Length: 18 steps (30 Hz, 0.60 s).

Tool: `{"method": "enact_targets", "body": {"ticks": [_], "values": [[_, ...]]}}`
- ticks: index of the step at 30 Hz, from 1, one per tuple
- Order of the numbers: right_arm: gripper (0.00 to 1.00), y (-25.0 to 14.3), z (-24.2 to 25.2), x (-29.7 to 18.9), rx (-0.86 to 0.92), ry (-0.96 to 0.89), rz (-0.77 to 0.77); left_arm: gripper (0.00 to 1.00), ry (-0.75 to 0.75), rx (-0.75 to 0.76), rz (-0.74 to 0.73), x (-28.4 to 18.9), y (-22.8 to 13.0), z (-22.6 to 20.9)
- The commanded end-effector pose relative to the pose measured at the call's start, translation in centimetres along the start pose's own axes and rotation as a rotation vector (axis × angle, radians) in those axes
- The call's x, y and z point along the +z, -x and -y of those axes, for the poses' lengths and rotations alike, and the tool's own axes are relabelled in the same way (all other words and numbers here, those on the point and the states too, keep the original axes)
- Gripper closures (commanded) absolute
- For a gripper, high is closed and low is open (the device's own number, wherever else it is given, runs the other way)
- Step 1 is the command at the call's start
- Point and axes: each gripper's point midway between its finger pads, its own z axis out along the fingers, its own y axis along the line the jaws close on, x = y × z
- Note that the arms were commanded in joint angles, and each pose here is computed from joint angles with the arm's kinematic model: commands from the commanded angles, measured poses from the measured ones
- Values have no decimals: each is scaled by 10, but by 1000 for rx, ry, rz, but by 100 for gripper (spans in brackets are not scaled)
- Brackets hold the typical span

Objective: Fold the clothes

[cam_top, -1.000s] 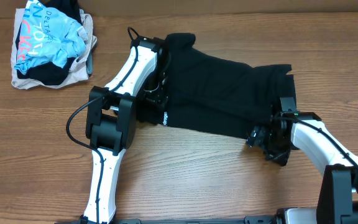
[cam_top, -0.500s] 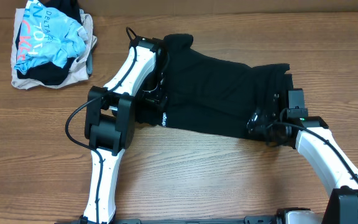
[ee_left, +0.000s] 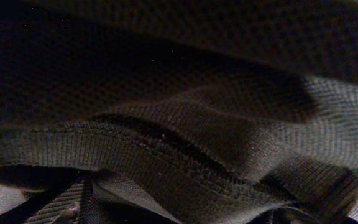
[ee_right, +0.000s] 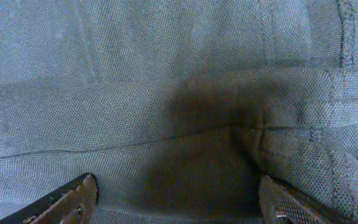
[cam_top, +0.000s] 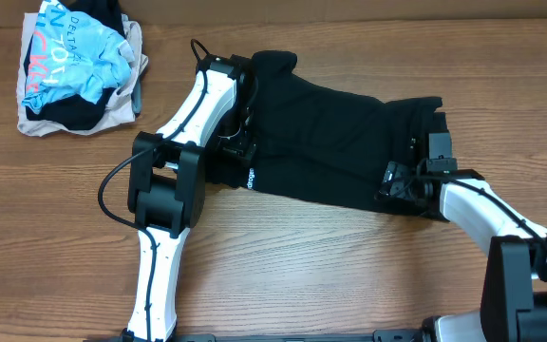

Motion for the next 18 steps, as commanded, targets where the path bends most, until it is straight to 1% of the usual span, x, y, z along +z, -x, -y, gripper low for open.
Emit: {"method": "enact_targets", "body": {"ticks": [1, 7, 10, 18], "values": [[13, -23, 12, 7, 76, -63, -90, 9, 27, -37, 1, -3, -3, -10], [11, -71, 24, -3, 245, -135, -283, 11, 30, -98, -80, -3, -23, -13], [12, -87, 18, -9, 260, -103, -366, 12, 32, -114, -103, -4, -28, -13], [13, -111, 8, -20, 302, -57, -489, 14, 60, -130, -197, -7, -52, -16]]}}
